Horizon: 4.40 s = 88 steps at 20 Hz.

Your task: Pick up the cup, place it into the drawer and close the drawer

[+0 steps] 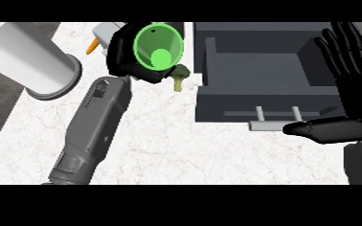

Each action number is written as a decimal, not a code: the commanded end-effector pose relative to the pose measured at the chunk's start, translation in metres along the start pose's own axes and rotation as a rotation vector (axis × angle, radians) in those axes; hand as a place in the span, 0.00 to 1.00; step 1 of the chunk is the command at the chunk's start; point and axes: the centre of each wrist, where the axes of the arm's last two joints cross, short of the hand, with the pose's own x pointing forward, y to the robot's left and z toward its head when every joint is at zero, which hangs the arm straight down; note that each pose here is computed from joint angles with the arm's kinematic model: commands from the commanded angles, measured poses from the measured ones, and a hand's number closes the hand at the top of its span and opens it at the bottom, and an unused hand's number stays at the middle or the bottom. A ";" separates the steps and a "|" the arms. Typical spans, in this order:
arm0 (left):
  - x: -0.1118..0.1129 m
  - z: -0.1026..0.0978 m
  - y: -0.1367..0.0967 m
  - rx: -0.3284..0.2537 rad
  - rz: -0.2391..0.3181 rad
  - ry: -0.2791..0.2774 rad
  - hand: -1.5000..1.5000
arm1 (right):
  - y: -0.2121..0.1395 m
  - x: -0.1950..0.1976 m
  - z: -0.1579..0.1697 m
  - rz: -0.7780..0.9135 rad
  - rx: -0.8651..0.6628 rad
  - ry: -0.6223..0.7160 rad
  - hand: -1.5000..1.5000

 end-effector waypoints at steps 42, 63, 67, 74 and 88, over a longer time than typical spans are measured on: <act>0.020 -0.069 -0.111 -0.094 -0.020 0.317 0.00 | 0.062 0.010 -0.046 -0.227 0.552 -0.149 1.00; 0.014 -0.063 -0.100 0.098 0.088 0.223 0.00 | 0.079 -0.090 0.007 0.529 0.765 0.320 0.00; 0.008 -0.048 -0.095 0.082 0.138 0.218 0.00 | 0.075 -0.134 0.005 0.568 0.821 0.376 0.00; 0.002 -0.029 -0.047 0.120 0.143 0.215 0.00 | 0.069 -0.182 -0.021 0.613 0.761 0.437 1.00; 0.010 -0.010 0.000 0.073 0.154 0.228 0.00 | -0.020 -0.133 -0.114 0.561 0.325 0.307 1.00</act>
